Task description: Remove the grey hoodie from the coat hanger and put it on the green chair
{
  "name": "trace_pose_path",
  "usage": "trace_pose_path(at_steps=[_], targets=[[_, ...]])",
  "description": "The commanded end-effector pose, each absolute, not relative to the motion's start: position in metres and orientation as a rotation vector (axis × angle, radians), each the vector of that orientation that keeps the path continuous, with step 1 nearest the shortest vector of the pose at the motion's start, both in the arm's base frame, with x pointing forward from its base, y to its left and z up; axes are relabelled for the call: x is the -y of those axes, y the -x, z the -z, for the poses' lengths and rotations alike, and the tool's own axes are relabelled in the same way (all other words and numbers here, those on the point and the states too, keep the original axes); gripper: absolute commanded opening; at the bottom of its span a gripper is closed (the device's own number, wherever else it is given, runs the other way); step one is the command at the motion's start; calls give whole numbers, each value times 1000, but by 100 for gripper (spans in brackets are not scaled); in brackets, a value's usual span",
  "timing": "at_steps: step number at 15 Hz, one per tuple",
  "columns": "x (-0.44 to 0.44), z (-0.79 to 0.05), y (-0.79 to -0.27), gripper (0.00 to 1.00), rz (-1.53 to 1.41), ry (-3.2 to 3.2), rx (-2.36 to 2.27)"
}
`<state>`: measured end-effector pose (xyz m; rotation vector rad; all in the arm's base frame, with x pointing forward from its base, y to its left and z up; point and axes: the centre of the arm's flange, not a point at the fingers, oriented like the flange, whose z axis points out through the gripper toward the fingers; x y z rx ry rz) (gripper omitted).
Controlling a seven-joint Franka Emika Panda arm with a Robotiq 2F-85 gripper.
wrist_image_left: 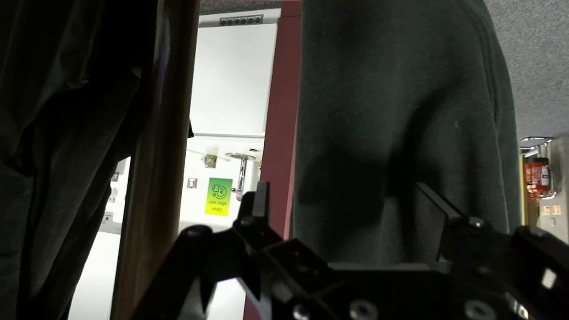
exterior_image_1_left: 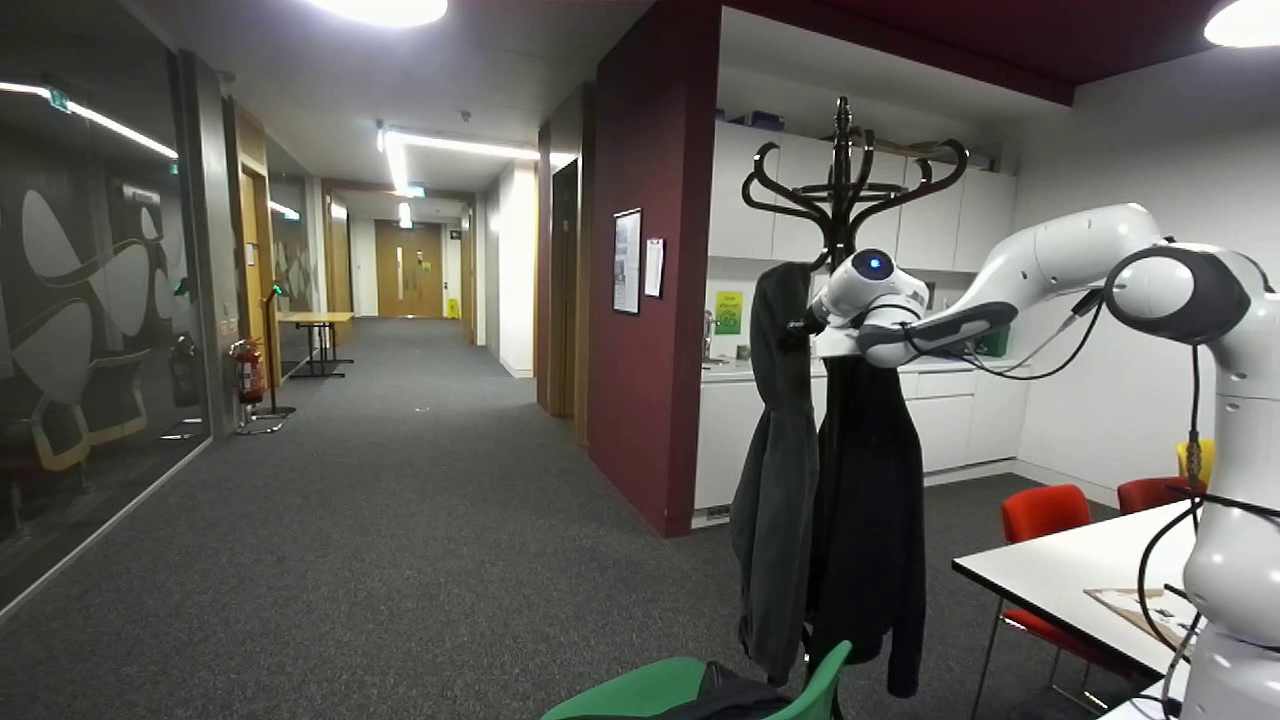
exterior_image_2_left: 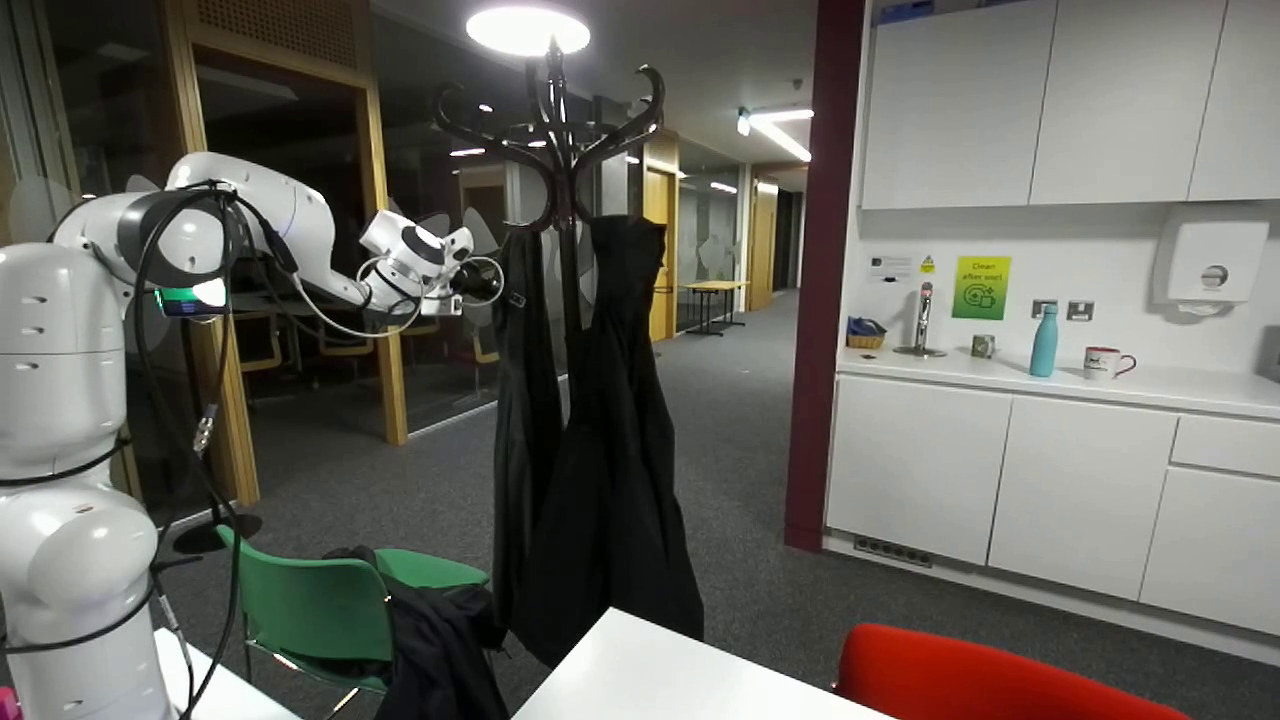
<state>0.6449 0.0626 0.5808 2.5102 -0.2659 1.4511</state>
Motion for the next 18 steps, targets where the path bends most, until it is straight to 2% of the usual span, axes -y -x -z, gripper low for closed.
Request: trace_pose_path(at_steps=[1,8,18], targets=[[-61,-585,-655,52,-1506,-2472,235],[-67,-606,-645,1,-1531,-2405,166],[-131,-651,-604,1,-1657,-2332,-24]])
